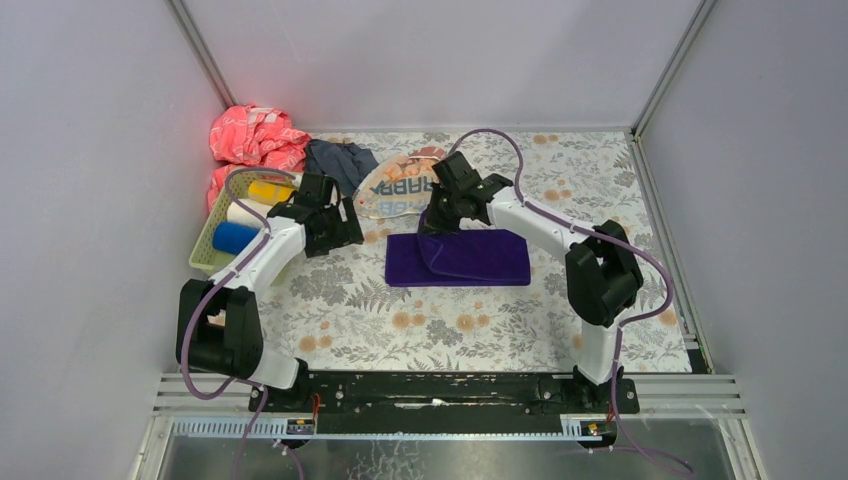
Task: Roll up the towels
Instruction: Fold the towel at the center of the board.
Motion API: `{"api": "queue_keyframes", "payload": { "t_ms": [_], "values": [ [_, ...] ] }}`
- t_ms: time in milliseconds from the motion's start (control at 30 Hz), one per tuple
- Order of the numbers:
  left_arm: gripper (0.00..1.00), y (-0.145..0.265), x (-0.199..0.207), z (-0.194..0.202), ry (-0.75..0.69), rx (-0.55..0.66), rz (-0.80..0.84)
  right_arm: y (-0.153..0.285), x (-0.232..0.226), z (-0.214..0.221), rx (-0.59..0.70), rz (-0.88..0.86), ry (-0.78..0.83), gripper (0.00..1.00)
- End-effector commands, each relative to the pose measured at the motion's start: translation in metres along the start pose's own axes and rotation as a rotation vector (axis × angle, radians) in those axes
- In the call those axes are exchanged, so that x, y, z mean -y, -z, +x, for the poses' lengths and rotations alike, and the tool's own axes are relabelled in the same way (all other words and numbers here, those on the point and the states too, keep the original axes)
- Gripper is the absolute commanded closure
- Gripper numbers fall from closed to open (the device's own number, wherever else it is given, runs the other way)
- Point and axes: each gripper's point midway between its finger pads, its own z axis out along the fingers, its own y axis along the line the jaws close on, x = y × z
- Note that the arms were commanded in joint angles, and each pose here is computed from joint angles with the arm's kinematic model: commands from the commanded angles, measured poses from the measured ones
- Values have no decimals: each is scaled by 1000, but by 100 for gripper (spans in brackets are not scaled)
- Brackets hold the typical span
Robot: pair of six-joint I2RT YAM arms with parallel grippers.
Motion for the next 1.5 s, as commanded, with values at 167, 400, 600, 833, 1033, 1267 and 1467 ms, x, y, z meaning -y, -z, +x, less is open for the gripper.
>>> {"api": "queue_keyframes", "payload": {
  "t_ms": [167,400,600,833,1033,1267,1467],
  "values": [
    [17,-5,5,3,-12,-7,24,-21,-28,-10,71,-67,-53,100],
    [18,-6,6,5,-16,-14,25,-54,-25,10,-4,-69,-69,100],
    [18,-7,7,7,-20,-22,30,-65,-27,21,-41,-78,-62,100],
    [18,-8,9,8,-21,-27,33,-59,-34,25,-53,-93,-37,100],
    [18,-8,9,9,-25,-30,31,-68,-35,29,-72,-117,-33,83],
    [18,-8,12,10,-30,-32,40,-50,-72,22,-73,-272,71,54],
    [18,1,17,5,-51,-5,47,-12,-66,16,-16,-299,183,44]
  ]
}}
